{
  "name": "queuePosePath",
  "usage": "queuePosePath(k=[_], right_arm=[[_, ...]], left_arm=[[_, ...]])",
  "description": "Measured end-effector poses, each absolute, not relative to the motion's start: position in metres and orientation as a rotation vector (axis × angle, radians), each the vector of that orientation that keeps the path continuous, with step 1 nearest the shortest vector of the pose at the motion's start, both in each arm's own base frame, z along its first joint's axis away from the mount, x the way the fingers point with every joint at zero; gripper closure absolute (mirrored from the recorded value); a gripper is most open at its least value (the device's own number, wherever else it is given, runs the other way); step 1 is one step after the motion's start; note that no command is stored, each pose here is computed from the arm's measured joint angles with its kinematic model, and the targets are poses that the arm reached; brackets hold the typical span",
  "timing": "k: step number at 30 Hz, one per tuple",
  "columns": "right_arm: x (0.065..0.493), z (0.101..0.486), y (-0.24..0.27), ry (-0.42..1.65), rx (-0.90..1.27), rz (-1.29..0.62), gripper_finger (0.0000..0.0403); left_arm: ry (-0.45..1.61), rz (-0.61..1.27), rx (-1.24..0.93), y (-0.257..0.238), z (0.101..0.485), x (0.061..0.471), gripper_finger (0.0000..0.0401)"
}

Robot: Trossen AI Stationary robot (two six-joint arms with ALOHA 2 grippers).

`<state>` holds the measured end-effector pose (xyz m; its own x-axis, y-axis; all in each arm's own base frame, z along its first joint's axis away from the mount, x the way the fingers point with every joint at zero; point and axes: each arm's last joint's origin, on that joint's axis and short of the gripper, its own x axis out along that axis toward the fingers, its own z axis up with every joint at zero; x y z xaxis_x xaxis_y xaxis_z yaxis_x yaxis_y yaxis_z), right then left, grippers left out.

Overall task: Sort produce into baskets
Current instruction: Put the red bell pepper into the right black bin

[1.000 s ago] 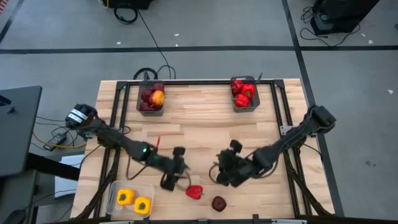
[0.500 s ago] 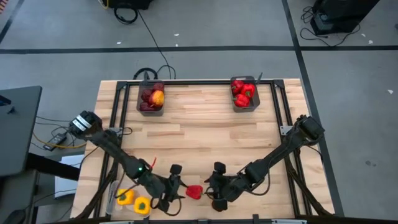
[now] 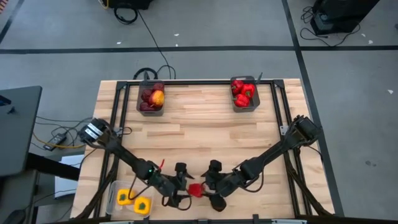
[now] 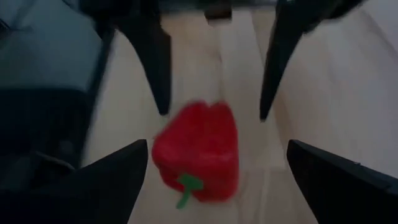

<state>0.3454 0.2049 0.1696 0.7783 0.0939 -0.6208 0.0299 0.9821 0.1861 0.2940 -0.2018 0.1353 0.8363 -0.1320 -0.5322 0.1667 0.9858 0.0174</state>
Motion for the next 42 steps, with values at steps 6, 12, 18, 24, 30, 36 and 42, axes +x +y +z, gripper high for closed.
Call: queuePosePath(k=[6, 12, 18, 24, 30, 36, 42], right_arm=[[0.344, 0.163, 0.205, 0.705, 0.181, 0.014, 0.0014], [0.341, 0.157, 0.203, 0.758, 0.150, -0.003, 0.0020], [0.344, 0.156, 0.196, 0.767, 0.160, -0.044, 0.0032], [0.342, 0.150, 0.181, 0.852, 0.163, -0.131, 0.0037], [0.342, 0.146, 0.172, 0.903, 0.195, -0.186, 0.0038], [0.343, 0.145, 0.166, 0.958, 0.260, -0.170, 0.0072], [0.343, 0.149, 0.158, 0.965, 0.265, -0.200, 0.0137]], left_arm=[[0.539, -0.134, 0.020, -0.200, 0.118, 0.303, 0.0017], [0.515, -0.053, -0.035, -0.189, 0.114, 0.312, 0.0024], [0.493, 0.013, -0.054, -0.173, 0.115, 0.323, 0.0032], [0.447, 0.046, -0.084, -0.162, 0.119, 0.331, 0.0041], [0.429, 0.051, -0.084, -0.160, 0.121, 0.333, 0.0048], [0.433, 0.039, -0.058, -0.160, 0.122, 0.333, 0.0050], [0.408, 0.036, -0.078, -0.160, 0.135, 0.331, 0.0050]])
